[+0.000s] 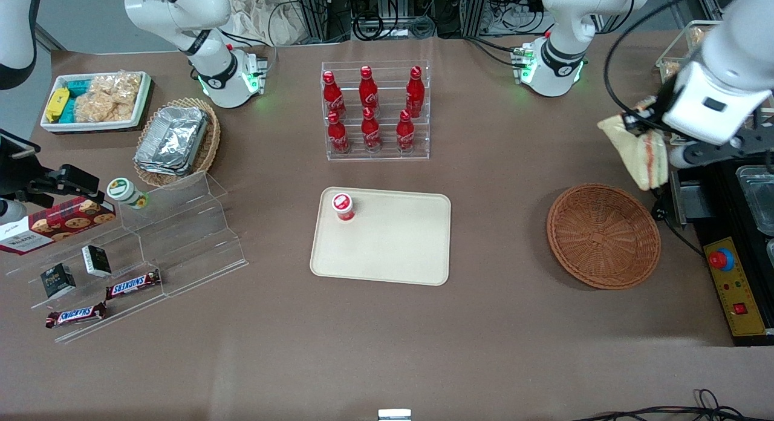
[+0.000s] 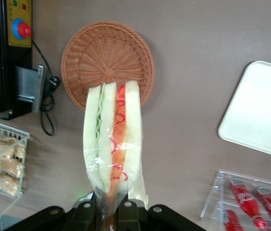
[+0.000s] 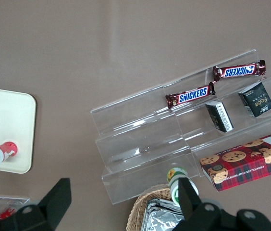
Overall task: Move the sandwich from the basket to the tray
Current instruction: 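Lift the sandwich out of the basket with the left gripper, then carry the sandwich over the cream tray with the left gripper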
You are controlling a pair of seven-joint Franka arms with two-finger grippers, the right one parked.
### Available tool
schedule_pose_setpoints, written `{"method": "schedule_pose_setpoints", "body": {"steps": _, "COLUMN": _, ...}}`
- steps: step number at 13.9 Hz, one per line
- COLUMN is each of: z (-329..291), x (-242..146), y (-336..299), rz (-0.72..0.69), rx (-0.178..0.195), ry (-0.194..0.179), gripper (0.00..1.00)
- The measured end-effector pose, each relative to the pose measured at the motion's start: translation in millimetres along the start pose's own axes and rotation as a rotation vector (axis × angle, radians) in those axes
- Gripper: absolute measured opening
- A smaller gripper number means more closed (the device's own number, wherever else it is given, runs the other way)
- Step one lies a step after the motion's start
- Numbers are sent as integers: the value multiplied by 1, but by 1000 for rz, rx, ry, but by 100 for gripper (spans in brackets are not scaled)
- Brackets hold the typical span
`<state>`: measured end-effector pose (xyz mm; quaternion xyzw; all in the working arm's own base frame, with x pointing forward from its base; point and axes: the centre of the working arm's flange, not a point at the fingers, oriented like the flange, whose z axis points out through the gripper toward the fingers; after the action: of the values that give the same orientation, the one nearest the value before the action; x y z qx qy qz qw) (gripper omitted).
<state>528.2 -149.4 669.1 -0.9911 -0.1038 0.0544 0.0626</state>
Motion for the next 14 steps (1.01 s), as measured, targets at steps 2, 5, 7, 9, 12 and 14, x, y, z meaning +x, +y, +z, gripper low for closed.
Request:
{"method": "schedule_pose_setpoints", "body": {"steps": 2, "z": -8, "x": -28, "y": 43, "rz": -35, "rx": -6, "ry": 17, "gripper": 15}}
{"method": "schedule_pose_setpoints", "body": {"steps": 5, "z": -17, "x": -66, "y": 94, "rz": -70, "rx": -20, "ry": 34, "gripper": 15}}
{"method": "schedule_pose_setpoints", "body": {"steps": 7, "z": -12, "x": -77, "y": 124, "rz": -86, "rx": -39, "ry": 37, "gripper": 15}}
{"method": "schedule_pose_setpoints", "body": {"steps": 9, "z": 4, "x": -75, "y": 154, "rz": -108, "rx": -65, "ry": 22, "gripper": 15}}
{"method": "schedule_pose_setpoints", "body": {"steps": 12, "z": 43, "x": -59, "y": 192, "rz": -106, "rx": -81, "ry": -30, "gripper": 15}}
{"method": "schedule_pose_setpoints", "body": {"steps": 14, "z": 72, "x": -51, "y": 219, "rz": -115, "rx": -97, "ry": -39, "gripper": 15}}
